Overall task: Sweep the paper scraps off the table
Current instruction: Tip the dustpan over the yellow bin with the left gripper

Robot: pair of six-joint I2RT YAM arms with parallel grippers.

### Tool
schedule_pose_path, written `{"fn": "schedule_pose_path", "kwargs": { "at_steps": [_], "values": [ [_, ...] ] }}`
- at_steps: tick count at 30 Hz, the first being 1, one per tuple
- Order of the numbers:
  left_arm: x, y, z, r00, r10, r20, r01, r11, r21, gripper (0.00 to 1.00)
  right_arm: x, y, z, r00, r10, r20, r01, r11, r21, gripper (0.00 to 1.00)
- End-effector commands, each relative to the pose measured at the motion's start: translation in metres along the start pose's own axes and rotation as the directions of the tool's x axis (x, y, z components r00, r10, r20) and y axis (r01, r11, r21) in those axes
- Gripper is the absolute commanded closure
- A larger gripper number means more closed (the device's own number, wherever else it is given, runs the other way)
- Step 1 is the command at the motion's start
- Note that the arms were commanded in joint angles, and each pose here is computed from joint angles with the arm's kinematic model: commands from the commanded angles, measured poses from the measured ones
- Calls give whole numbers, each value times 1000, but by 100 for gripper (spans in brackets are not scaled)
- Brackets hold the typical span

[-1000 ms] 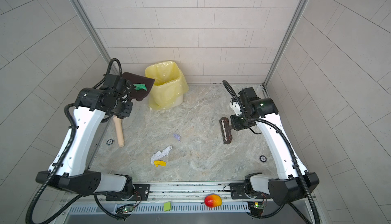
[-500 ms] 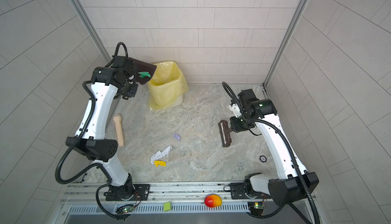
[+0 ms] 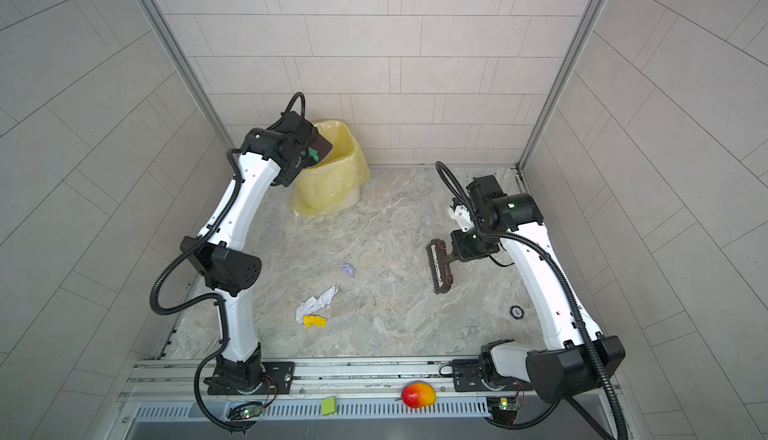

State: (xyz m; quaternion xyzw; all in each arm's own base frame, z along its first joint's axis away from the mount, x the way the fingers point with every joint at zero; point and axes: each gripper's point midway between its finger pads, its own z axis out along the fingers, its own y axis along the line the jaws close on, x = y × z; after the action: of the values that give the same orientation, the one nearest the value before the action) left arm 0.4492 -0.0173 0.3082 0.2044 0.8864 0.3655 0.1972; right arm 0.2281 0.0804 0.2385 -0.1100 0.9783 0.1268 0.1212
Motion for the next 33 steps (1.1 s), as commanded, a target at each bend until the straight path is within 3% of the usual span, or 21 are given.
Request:
{"fn": "schedule_pose_path", "kwargs": {
  "at_steps": [1,10,13,16,26,33],
  "values": [
    [-10,29,-6,996,92,-14,-93,975,-201,100,-2,6,-4,1000,-1,-2,1,1000,-22,100],
    [-38,38,-19,948,311,-68,-308,846,-436,100,-6,9,-2,1000,-17,-8,17,999,-29,100],
    [-45,45,-27,940,332,-72,-320,795,-516,100,-6,11,-2,1000,-21,-11,21,999,-33,100],
    [-48,49,-36,942,333,-47,-304,780,-548,100,-5,12,1,1000,-27,-16,26,999,-37,100],
    [-40,50,-41,955,296,-17,-257,798,-545,100,-6,18,2,999,-40,-17,39,998,-58,100],
    [-15,57,-70,980,55,192,24,922,-386,100,-15,49,4,999,-20,35,26,983,-182,100]
  ]
}}
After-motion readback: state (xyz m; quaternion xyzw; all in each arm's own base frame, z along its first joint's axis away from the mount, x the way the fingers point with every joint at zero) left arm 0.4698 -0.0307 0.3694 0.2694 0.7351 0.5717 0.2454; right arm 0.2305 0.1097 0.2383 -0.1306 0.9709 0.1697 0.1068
